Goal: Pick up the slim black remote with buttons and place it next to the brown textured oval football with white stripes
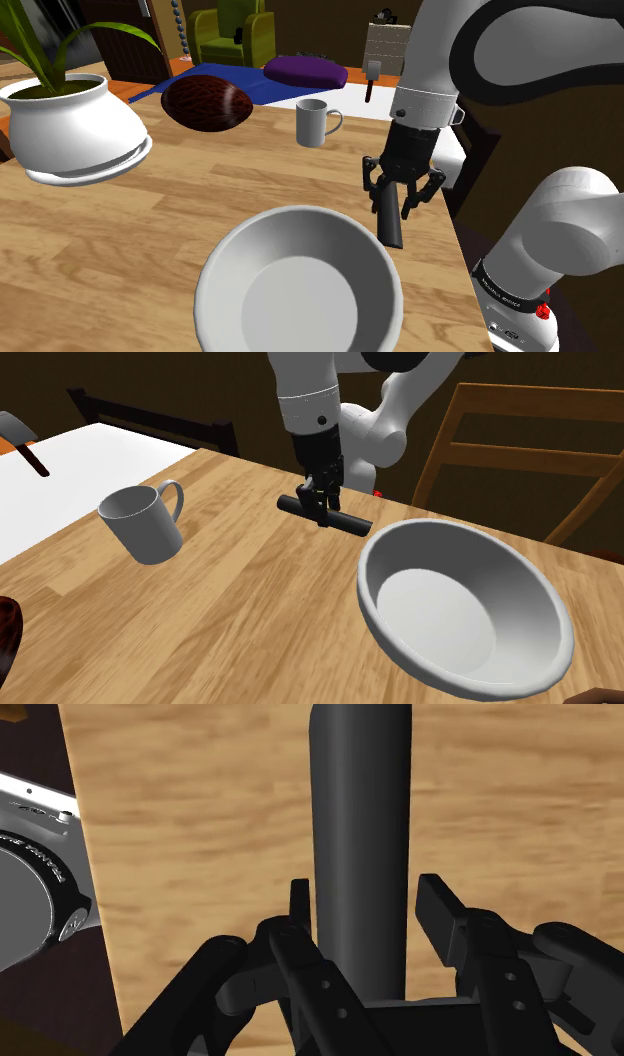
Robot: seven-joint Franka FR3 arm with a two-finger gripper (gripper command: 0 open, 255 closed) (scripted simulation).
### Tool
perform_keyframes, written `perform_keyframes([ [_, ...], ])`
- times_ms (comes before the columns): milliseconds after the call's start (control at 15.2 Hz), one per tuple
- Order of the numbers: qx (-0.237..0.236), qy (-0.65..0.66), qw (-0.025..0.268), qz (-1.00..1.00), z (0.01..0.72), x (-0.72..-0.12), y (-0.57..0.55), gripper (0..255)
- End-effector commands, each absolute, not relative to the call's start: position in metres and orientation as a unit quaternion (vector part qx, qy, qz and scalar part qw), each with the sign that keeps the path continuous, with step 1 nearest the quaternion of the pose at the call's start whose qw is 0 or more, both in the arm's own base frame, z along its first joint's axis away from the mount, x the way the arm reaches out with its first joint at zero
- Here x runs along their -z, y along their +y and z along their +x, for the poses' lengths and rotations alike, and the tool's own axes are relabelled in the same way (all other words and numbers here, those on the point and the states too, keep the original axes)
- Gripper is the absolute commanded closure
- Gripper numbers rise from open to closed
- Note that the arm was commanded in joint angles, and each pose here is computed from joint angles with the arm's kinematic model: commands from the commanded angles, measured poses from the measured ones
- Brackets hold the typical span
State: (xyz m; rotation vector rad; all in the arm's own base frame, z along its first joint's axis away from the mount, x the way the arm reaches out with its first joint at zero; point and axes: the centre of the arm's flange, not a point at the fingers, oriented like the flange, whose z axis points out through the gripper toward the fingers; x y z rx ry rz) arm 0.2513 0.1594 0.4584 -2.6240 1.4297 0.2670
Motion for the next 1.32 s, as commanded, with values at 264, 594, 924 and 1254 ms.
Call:
perform_keyframes([
  [264, -0.091, 0.476, 0.068, -0.872, 0.252, -0.464, 0.160, 255],
  [594, -0.091, 0.476, 0.068, -0.872, 0.252, -0.491, 0.160, 255],
  [924, -0.091, 0.476, 0.068, -0.872, 0.252, -0.517, 0.160, 255],
  [1254, -0.091, 0.476, 0.068, -0.872, 0.252, -0.544, 0.160, 255],
])
